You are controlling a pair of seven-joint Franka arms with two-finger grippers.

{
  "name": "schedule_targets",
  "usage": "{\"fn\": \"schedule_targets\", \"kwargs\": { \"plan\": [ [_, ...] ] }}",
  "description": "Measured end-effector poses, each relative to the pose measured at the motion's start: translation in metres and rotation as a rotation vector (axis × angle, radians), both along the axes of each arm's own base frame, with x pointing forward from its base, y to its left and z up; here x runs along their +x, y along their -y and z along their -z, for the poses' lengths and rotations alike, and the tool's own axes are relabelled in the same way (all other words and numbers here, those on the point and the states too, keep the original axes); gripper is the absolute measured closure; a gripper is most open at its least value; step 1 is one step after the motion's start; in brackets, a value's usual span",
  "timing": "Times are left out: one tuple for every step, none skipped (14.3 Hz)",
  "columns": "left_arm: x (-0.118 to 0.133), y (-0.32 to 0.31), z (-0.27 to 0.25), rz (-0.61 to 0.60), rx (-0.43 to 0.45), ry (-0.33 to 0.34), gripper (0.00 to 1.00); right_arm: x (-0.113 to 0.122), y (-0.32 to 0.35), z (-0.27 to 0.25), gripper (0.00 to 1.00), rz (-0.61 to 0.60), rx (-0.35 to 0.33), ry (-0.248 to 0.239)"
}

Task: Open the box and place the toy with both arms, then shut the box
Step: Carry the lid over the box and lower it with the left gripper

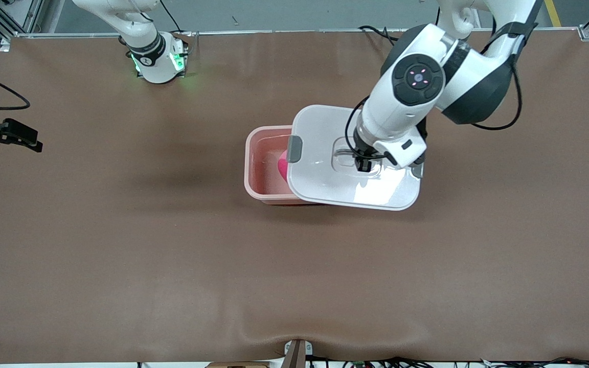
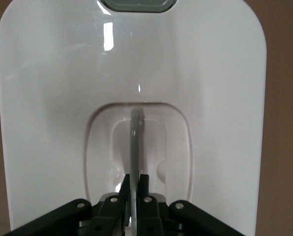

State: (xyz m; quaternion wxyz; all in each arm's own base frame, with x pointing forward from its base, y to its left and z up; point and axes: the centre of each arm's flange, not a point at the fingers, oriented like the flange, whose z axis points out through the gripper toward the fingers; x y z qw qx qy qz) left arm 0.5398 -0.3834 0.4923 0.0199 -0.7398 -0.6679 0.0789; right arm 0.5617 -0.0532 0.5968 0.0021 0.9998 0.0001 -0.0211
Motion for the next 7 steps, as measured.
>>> {"fn": "schedule_targets", "kwargs": {
  "plan": [
    [-0.002,0.007,0.004,-0.011,0.003,0.004,0.93,0.0,0.0,-0.002,0.0,0.029,0.0,0.009],
    [-0.004,0.013,0.008,-0.021,0.011,0.013,0.93,0.0,0.0,-0.005,0.0,0.055,0.0,0.023],
    [-0.006,0.02,0.012,-0.031,0.019,0.021,0.93,0.0,0.0,-0.007,0.0,0.072,-0.001,0.033],
    [-0.008,0.028,0.017,-0.039,0.022,0.026,0.93,0.0,0.001,-0.009,0.0,0.078,-0.001,0.039],
    [-0.011,0.035,0.022,-0.046,0.024,0.03,0.93,-0.001,0.003,-0.009,0.0,0.08,-0.001,0.041],
    [-0.013,0.042,0.026,-0.052,0.027,0.038,0.93,-0.001,0.004,-0.009,0.0,0.081,0.0,0.04],
    [-0.015,0.048,0.031,-0.061,0.034,0.048,0.93,-0.001,0.005,-0.008,0.0,0.08,0.002,0.038]
  ]
}}
